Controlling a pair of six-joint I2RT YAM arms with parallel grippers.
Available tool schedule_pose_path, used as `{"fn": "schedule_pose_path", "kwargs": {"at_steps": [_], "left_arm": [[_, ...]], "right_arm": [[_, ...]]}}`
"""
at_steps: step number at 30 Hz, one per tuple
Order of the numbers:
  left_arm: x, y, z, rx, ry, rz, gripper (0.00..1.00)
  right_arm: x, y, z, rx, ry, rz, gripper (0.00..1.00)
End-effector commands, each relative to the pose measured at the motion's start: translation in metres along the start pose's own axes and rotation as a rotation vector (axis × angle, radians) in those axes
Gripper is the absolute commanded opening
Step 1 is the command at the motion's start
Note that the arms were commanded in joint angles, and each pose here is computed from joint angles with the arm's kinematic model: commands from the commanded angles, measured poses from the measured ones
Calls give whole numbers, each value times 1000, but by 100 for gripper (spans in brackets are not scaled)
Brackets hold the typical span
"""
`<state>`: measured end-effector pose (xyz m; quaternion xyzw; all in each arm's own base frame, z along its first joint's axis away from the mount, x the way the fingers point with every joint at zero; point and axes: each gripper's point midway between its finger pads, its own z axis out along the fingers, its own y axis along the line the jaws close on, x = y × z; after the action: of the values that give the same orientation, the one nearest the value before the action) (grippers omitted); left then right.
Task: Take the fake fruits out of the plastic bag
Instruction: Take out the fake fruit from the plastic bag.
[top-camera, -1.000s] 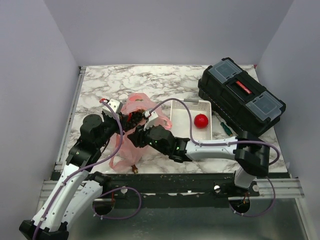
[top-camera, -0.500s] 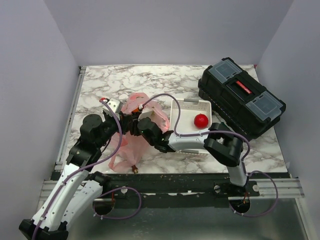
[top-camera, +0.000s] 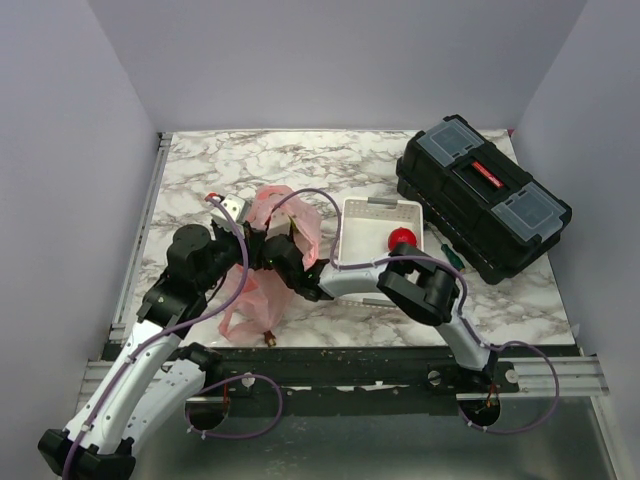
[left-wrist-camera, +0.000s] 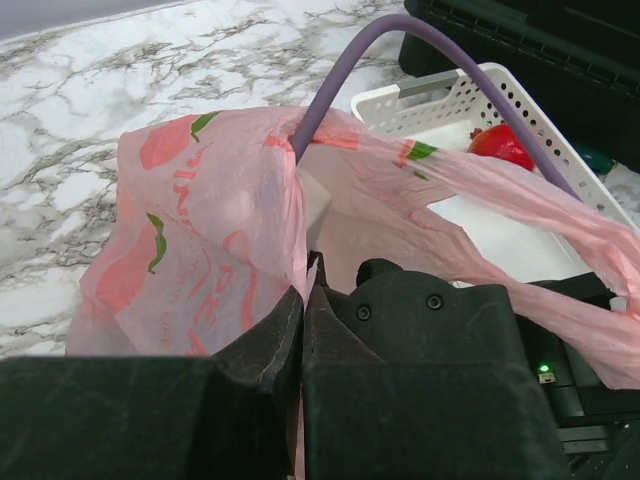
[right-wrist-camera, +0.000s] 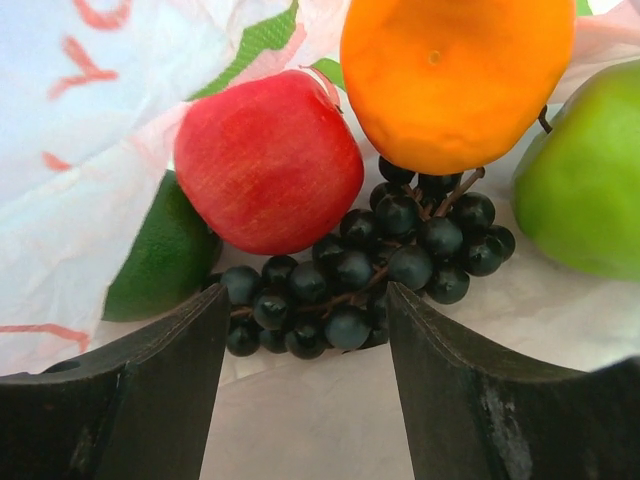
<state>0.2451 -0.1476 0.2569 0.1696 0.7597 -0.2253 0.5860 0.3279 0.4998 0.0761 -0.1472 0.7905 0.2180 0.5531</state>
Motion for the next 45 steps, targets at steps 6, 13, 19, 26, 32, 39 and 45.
{"fn": "schedule_pose_path", "kwargs": {"at_steps": [6,13,19,26,32,39,45], "left_arm": [[-9,-3,1,4,-19,-10,0],[-9,-2,2,1,-16,-12,0],[-9,-1,1,-8,-16,-10,0],[-8,3,2,-30,-12,-6,0],[-6,18,2,-113,-9,-13,0],[-7,33,-1,-203,-17,-11,0],[-8,39,-3,-234,-22,-8,0]], "right_arm": [[32,-14,32,30,42,-100,74],[66,-18,50,30,118,-157,58],[78,-20,50,20,159,-174,33],[36,-9,37,-1,122,-148,7],[-15,4,16,-64,54,-114,1],[-37,13,-14,-146,48,-67,1],[-47,21,-37,-227,45,-31,1]]}}
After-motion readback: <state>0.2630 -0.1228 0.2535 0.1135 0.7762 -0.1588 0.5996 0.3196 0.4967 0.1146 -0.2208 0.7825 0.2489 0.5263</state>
